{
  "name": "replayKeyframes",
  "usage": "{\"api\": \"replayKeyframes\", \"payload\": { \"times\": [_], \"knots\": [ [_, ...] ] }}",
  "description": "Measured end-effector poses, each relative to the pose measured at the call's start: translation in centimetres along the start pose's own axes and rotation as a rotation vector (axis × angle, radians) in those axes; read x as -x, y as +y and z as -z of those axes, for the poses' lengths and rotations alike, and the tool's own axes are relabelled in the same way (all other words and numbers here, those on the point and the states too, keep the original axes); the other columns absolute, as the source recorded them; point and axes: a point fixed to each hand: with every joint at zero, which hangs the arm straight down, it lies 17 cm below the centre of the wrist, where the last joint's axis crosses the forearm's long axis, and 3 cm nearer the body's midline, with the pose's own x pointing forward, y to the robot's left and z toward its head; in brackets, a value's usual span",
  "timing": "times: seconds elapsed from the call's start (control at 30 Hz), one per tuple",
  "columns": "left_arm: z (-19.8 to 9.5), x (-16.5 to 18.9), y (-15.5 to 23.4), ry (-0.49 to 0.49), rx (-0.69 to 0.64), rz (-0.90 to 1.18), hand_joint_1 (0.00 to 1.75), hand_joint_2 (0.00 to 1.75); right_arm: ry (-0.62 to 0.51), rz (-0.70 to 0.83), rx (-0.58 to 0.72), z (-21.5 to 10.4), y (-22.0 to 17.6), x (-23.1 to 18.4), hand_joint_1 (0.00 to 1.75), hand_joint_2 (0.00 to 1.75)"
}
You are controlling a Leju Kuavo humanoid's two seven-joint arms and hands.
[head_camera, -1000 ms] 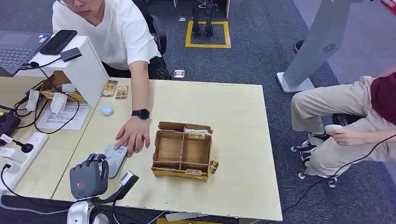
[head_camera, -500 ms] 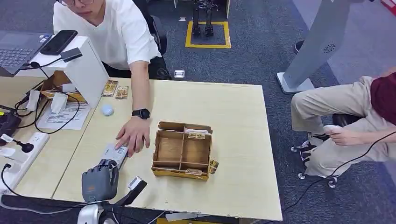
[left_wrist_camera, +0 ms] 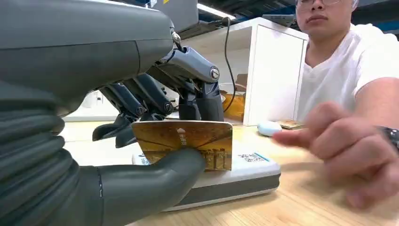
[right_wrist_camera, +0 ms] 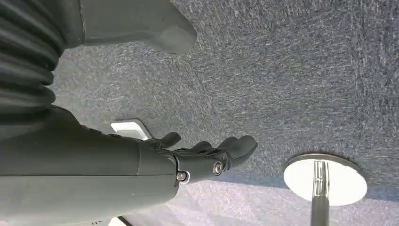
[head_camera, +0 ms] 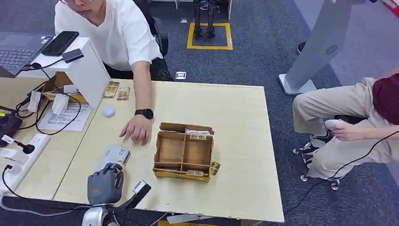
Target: Pass the card to the sensor for recognition and then transmit it.
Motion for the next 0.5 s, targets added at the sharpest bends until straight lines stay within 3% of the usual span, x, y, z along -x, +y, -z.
{"api": "replayKeyframes", "payload": {
  "times": [0.27,0.5],
  "knots": [
    [0.2,0.4,0.0,0.032,-0.006,-0.035,1.75,1.75,0.0,0.0,0.0,0.0,0.0,0.0,0.0,1.75],
    [2.1,-0.2,4.5,0.067,-0.171,-0.277,1.75,1.75,-0.001,0.002,0.0,0.0,0.0,0.0,0.0,1.75]
  ]
}}
